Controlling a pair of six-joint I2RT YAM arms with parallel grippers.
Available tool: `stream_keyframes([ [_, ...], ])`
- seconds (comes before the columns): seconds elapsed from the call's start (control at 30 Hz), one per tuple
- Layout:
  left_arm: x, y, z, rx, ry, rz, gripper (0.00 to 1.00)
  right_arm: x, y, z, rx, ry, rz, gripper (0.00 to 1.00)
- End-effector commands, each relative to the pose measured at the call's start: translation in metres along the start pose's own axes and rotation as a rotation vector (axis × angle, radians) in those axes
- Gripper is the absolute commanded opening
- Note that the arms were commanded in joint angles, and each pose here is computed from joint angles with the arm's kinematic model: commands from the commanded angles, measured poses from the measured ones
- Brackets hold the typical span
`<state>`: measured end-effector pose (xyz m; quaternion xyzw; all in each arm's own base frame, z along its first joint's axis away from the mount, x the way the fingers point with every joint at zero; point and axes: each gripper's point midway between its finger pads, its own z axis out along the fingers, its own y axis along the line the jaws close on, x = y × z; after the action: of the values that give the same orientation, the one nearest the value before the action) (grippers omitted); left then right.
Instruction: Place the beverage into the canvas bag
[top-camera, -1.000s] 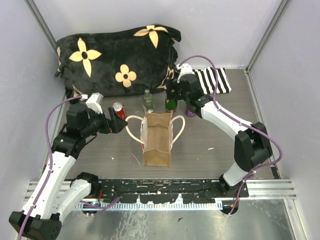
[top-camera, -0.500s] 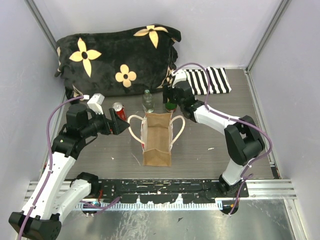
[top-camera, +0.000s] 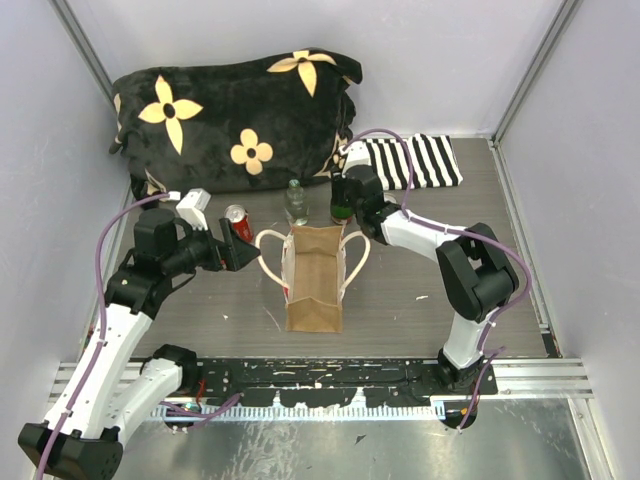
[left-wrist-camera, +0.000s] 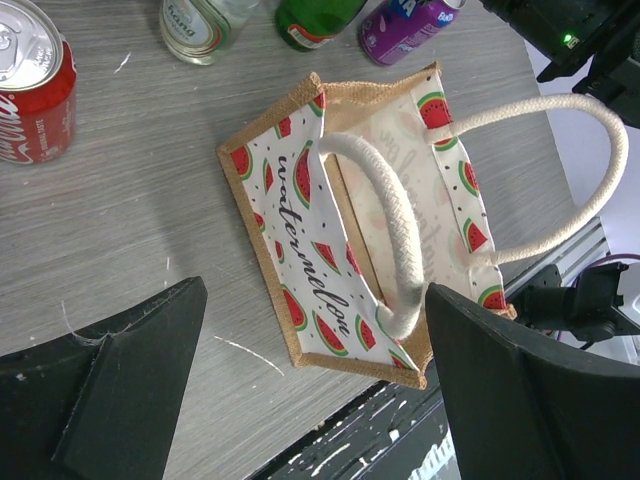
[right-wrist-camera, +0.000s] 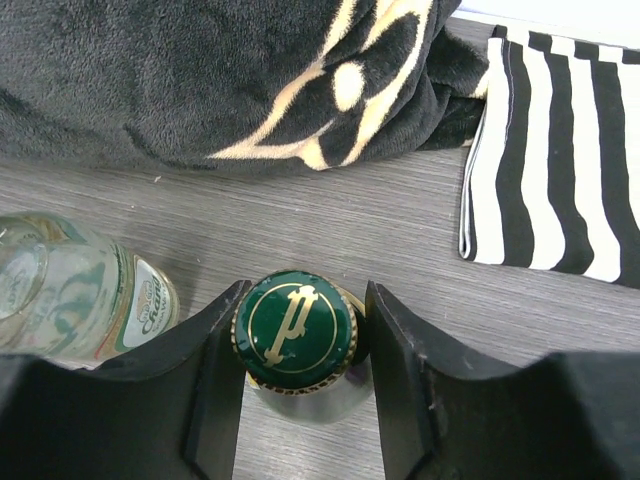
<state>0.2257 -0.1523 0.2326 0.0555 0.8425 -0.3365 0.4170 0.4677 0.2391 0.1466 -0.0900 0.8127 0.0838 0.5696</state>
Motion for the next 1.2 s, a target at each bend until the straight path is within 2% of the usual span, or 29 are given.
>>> stream_keyframes([
  [0.0, 0.004, -0.001, 0.001, 0.021, 0.001, -0.006, 0.98, -0.044, 0.004, 0.001, 0.011, -0.119, 0.028, 0.25],
  [0.1, 0.005, -0.001, 0.002, 0.023, 0.003, -0.013, 0.98, -0.049, 0.004, -0.001, 0.009, -0.126, 0.034, 0.06],
  [0.17, 0.006, -0.001, 0.003, 0.026, 0.004, -0.016, 0.98, -0.053, 0.005, -0.003, 0.004, -0.132, 0.037, 0.01],
  [0.97, 0.013, -0.002, 0.005, 0.043, 0.02, -0.041, 0.98, -0.171, 0.015, -0.036, -0.045, -0.327, 0.05, 0.01],
  [1.17, 0.017, -0.002, 0.003, 0.046, 0.033, -0.046, 0.98, -0.212, 0.021, -0.065, -0.094, -0.362, 0.076, 0.01],
])
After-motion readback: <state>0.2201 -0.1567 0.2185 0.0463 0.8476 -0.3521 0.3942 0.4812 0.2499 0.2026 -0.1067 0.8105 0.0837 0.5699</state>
